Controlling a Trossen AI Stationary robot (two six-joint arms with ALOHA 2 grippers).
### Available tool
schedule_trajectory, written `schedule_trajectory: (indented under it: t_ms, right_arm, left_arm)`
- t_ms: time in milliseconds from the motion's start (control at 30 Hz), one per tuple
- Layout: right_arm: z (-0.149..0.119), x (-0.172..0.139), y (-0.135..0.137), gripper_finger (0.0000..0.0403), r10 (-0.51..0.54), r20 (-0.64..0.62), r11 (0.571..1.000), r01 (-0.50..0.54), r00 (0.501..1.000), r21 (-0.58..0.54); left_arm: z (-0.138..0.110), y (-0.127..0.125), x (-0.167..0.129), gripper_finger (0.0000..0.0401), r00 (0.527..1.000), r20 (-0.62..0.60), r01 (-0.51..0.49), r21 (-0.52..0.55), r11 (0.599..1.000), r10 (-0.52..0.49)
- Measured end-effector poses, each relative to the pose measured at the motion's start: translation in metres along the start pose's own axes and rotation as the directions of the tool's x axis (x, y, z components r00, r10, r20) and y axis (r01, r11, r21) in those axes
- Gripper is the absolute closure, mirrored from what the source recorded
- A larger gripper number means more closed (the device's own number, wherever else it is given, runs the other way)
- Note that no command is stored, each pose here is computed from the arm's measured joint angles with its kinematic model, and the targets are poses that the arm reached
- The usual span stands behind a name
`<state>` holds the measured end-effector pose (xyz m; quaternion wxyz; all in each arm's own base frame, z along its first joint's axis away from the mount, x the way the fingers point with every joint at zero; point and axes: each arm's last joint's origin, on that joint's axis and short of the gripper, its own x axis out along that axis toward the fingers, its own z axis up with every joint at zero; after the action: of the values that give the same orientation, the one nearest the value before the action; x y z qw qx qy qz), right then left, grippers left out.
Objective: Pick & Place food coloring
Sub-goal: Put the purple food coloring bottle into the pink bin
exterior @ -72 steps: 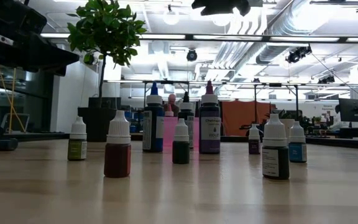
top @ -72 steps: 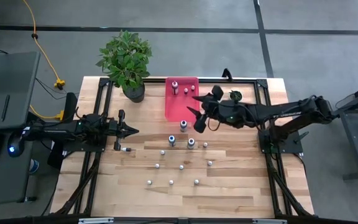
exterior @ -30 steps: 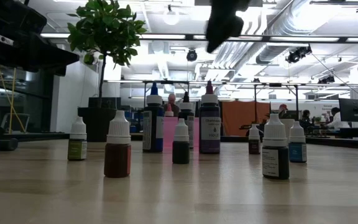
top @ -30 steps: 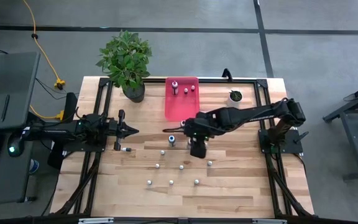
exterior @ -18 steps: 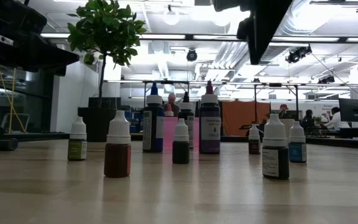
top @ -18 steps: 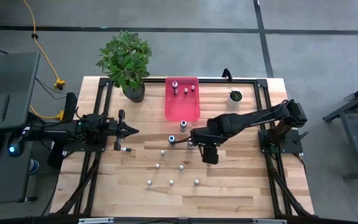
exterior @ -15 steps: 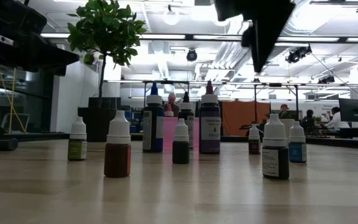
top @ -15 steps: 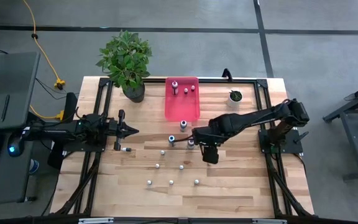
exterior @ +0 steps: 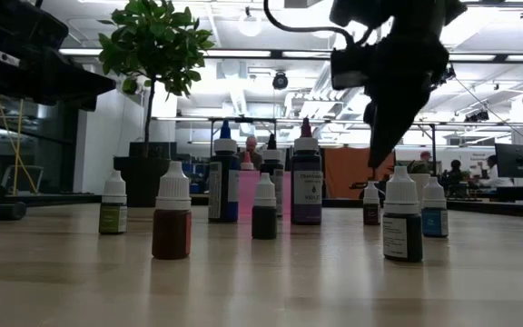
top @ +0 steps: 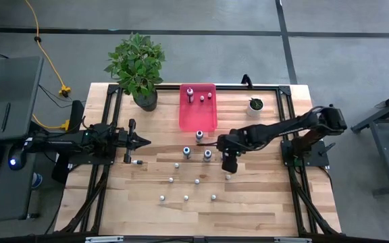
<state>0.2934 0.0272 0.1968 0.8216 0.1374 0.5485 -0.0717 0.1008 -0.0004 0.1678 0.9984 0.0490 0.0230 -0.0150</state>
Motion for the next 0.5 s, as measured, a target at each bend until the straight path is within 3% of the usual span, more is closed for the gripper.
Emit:
schedule_trajectory:
  t_ms: [500]
  right_arm:
    - [-0.017,0.024,-0.014,0.0195,-0.011,0.033,1.0,0.011,0.999,0.001]
  left_arm:
    - [0.0,0.0,0.0,0.0401,1.0,0.0,0.0,0.0,1.0,0.0]
